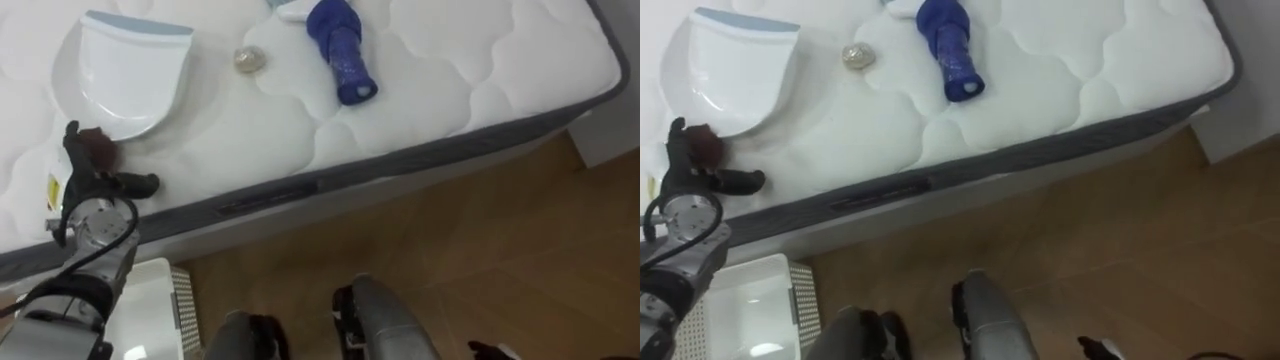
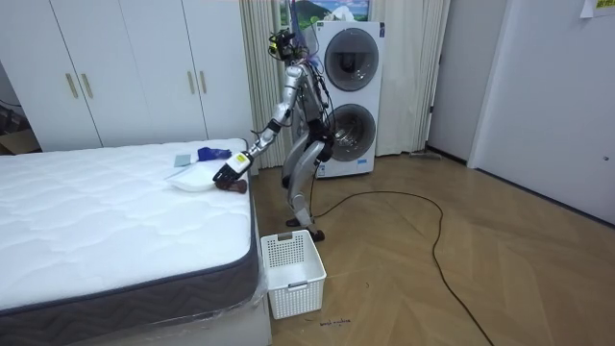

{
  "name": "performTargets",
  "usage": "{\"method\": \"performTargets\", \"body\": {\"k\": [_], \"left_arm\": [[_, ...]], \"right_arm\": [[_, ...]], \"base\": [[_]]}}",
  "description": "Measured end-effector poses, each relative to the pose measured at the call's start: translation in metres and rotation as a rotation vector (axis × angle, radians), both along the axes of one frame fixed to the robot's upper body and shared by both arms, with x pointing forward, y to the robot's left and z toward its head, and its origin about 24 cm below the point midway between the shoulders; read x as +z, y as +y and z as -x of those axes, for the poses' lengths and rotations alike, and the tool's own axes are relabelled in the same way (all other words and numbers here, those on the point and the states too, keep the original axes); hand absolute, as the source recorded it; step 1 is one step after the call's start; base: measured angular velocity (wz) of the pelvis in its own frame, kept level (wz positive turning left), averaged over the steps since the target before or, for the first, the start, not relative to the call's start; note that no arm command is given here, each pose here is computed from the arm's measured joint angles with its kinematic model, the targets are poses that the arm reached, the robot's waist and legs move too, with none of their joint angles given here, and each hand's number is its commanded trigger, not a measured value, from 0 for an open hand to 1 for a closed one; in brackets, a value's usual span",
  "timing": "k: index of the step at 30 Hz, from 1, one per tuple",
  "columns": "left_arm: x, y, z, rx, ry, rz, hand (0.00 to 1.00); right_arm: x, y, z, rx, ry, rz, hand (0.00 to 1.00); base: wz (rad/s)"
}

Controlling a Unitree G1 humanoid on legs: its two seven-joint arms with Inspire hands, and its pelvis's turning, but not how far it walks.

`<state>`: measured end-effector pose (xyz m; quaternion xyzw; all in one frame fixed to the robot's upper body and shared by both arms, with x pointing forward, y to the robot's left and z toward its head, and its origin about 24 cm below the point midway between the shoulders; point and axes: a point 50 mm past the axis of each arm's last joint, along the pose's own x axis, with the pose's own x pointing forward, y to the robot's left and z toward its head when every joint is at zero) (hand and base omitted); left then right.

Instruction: Clean bed

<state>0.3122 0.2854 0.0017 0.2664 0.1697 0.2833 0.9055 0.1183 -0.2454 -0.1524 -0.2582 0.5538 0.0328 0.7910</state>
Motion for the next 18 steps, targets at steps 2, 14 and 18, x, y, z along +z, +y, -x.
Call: {"method": "performTargets", "body": {"k": [2,14,18], "left_arm": [[0.0008,0.0017,-0.0008,0.003,0.011,0.012,1.0],[-0.0025,0.0035,-0.001,-0.021,0.06,0.089,1.0],[-0.0027,0.0042,-0.0007,-0.024,0.068,0.093,1.0]], "right_arm": [[-0.0004,0.0,0.0012,0.0,0.008,0.0,0.0],[-0.0009,0.002,0.0032,0.002,0.01,-0.005,0.0],[-0.0012,0.0013,0.0045,-0.001,0.024,0.001,0.0]], "base": [[0.0],[0.0],[0.0]]}}
